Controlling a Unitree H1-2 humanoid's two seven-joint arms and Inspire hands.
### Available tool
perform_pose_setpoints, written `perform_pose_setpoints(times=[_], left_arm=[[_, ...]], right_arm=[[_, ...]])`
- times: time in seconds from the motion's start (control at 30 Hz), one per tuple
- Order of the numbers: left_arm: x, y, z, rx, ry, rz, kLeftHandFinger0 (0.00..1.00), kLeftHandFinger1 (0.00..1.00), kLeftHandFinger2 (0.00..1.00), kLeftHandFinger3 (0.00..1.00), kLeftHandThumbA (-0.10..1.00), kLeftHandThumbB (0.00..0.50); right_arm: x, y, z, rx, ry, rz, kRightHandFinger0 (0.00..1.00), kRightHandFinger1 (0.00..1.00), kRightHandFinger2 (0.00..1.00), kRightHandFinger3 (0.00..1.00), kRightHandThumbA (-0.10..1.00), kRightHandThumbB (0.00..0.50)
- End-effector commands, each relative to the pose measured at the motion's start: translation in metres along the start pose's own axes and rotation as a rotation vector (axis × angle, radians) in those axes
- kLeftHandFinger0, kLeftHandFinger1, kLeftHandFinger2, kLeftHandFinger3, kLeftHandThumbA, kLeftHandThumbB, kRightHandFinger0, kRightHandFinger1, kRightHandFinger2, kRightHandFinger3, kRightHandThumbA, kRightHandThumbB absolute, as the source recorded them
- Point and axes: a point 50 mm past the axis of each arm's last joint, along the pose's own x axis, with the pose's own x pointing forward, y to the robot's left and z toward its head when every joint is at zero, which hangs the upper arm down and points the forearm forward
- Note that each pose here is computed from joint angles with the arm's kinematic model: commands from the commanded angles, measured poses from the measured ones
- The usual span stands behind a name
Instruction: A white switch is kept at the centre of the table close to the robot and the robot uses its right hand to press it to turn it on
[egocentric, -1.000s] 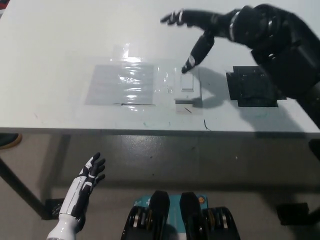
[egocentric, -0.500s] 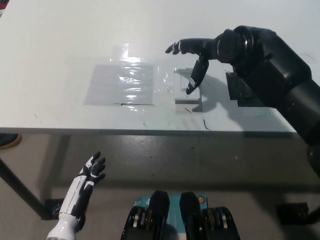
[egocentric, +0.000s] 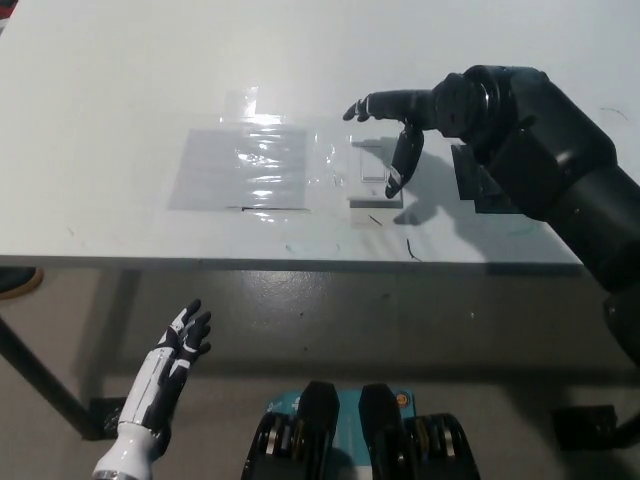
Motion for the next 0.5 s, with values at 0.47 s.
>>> perform_pose_setpoints(times=[0.47], left_arm=[[0.000, 0.002, 0.007, 0.010, -0.044, -0.014, 1.00, 1.00, 1.00, 1.00, 0.85, 0.030]], right_arm=[[-0.013, -0.011, 0.001, -0.048, 0.002, 0.031, 1.00, 1.00, 1.00, 1.00, 1.00, 0.322]])
